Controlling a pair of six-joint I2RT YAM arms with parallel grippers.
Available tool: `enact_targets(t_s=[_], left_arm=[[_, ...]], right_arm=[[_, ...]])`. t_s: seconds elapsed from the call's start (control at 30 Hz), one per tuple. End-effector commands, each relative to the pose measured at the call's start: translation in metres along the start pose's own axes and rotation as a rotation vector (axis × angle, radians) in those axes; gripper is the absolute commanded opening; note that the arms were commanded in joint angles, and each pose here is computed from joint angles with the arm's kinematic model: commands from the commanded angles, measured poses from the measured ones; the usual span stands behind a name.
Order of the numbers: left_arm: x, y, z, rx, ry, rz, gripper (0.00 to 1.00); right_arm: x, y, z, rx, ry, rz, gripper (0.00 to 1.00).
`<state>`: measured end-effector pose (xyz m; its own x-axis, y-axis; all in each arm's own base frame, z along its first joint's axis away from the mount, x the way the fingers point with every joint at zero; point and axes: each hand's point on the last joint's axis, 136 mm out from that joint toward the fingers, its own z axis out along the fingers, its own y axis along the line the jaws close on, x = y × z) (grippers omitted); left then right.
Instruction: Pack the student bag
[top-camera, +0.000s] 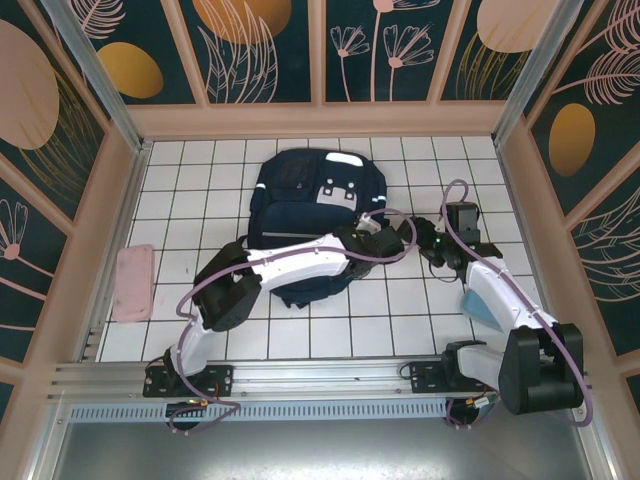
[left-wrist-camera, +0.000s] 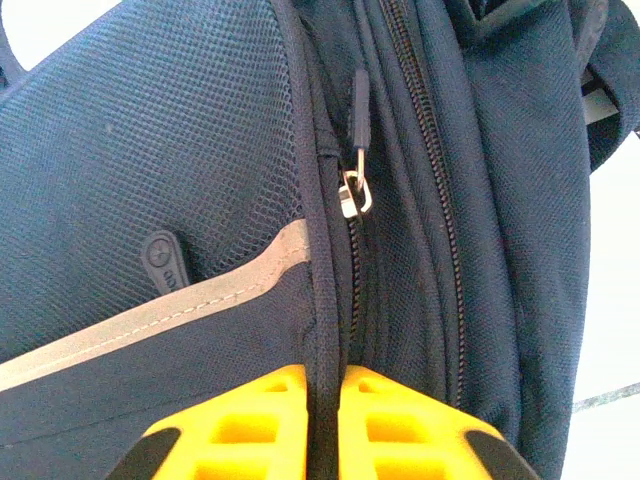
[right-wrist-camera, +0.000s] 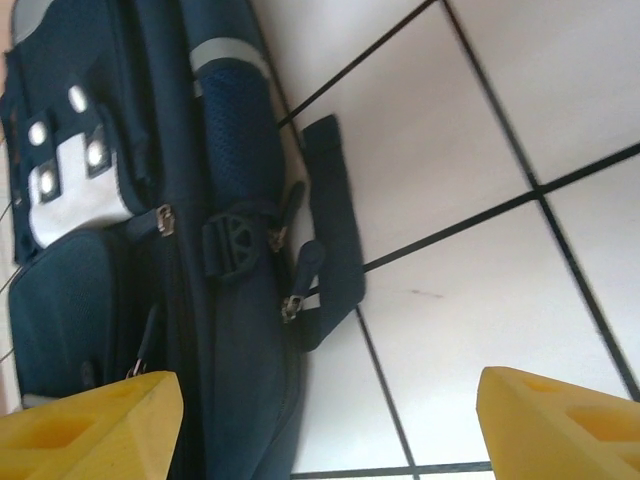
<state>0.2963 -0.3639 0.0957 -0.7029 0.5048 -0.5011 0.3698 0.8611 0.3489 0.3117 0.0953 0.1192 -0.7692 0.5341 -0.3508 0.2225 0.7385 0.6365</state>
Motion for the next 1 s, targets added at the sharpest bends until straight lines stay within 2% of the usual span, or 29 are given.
enact_targets(t_s=[0.0,0.13,0.3,0.47,0.6,0.7,0.87,0.97], left_arm=[[-0.024,0.04,-0.027,-0.033,-0.103,-0.086,0.07],[-0.029,0.053,-0.038,0.001,-0.142,-0.126,0.03],[-0.032,0.06,-0.047,0.055,-0.17,-0.159,0.01],[-0.03,0.064,-0.047,0.058,-0.171,-0.167,0.01],[-0.03,0.063,-0.046,0.068,-0.17,-0.17,0.0],[-0.03,0.062,-0.046,0.073,-0.17,-0.172,0.0],[-0.026,0.064,-0.047,0.071,-0.172,-0.184,0.0],[-0.024,0.066,-0.047,0.067,-0.177,-0.197,0.0]], right_arm=[[-0.004,0.036,0.0,-0.15,0.036,-0.068,0.75],[0.003,0.062,0.008,-0.221,0.099,-0.105,0.69],[0.006,0.096,0.024,-0.264,0.155,-0.137,0.59],[-0.015,0.1,0.049,-0.181,0.126,-0.111,0.48],[-0.016,0.103,0.075,-0.142,0.177,-0.146,0.42],[-0.015,0.112,0.087,-0.119,0.192,-0.263,0.43],[-0.011,0.12,0.092,-0.094,0.227,-0.51,0.52],[-0.006,0.117,0.096,-0.079,0.264,-0.6,0.56]])
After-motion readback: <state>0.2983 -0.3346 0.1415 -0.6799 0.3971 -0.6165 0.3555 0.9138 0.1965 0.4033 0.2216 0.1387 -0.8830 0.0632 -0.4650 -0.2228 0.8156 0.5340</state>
